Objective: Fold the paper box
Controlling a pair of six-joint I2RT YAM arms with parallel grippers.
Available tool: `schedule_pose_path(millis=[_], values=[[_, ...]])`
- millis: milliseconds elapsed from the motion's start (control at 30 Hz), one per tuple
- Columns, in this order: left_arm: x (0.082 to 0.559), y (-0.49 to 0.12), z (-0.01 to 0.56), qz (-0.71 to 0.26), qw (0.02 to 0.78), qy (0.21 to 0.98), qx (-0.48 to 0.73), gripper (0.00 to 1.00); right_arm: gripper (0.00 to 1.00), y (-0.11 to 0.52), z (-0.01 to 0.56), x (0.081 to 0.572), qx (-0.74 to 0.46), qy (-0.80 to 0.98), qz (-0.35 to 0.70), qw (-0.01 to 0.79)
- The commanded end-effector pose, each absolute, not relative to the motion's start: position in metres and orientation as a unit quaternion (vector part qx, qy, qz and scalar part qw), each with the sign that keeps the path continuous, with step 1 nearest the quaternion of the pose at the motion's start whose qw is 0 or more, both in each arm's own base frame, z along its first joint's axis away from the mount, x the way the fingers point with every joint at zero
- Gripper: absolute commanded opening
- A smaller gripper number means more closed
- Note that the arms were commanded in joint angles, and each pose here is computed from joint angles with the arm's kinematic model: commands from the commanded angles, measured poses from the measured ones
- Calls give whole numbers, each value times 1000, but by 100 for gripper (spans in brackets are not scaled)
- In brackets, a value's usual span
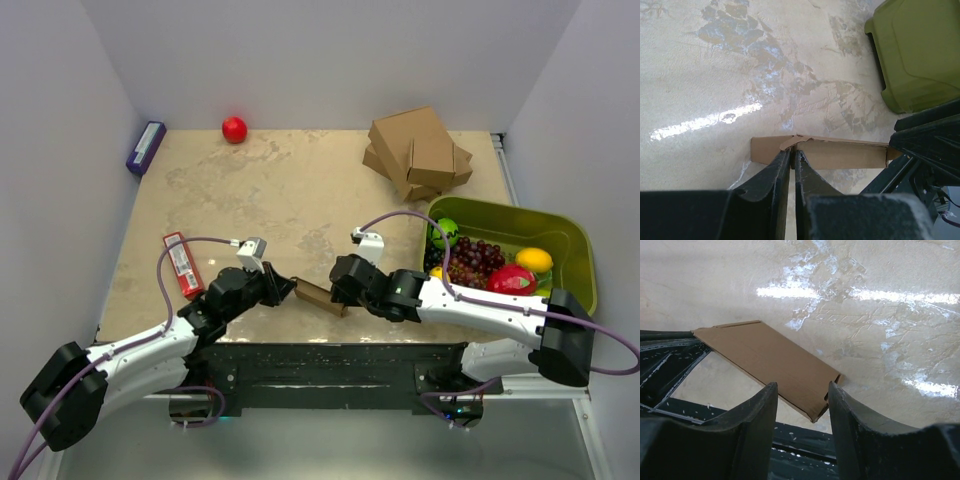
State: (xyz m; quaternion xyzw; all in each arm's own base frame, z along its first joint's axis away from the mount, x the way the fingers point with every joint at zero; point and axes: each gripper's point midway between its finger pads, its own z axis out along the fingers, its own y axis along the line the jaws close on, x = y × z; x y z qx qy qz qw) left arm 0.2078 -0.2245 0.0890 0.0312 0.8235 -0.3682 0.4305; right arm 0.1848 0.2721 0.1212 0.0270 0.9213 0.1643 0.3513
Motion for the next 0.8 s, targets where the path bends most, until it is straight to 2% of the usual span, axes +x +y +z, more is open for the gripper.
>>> schedule_pose_path(millis=[0, 767], values=[[210, -228, 95, -363, 435, 823, 43, 13, 47, 273, 119, 184, 34, 920, 171, 352], [211, -227, 93, -358, 431, 828, 39, 13, 46, 274, 134, 177, 40, 914, 188, 357]])
